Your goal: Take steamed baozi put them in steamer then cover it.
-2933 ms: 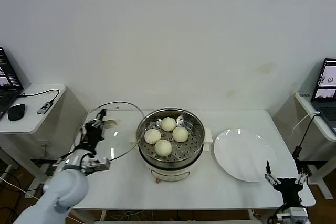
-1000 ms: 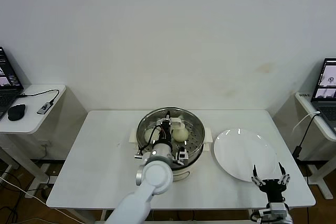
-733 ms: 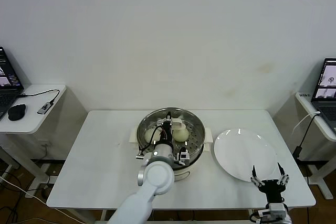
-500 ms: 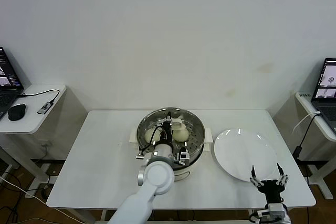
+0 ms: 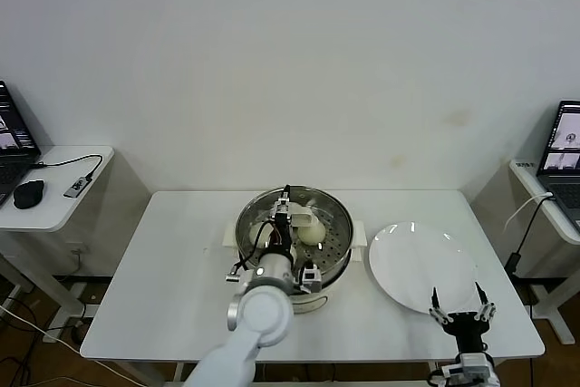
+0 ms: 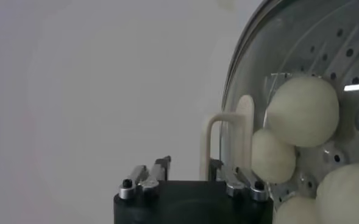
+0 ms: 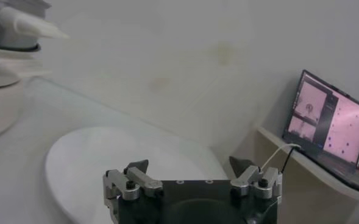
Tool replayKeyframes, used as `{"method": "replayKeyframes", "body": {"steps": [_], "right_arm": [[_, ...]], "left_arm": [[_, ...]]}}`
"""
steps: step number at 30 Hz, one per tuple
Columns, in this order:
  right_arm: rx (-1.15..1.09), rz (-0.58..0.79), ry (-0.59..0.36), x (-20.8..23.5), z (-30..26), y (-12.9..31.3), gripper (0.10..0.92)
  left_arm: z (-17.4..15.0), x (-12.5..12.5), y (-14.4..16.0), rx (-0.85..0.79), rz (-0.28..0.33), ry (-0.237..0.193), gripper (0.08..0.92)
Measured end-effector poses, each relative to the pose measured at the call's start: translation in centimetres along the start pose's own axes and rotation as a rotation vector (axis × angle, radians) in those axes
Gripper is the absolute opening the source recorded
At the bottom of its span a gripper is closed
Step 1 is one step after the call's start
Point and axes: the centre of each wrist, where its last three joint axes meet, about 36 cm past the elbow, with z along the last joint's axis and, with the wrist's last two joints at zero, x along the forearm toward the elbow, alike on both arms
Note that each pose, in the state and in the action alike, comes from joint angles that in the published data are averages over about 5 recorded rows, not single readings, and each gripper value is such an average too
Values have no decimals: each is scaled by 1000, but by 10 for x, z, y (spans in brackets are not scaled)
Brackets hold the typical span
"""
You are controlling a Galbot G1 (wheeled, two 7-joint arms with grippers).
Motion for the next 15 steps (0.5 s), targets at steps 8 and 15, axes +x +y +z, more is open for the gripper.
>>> {"method": "replayKeyframes", "body": {"steps": [8,15], "right_arm": [[3,-5,1,2,-1,3,823],[4,-14,-7,5,-1,3,823]], "left_arm": [[14,33,10,49,-20,-28,812],[37,77,21,134,-46,-70,823]]}}
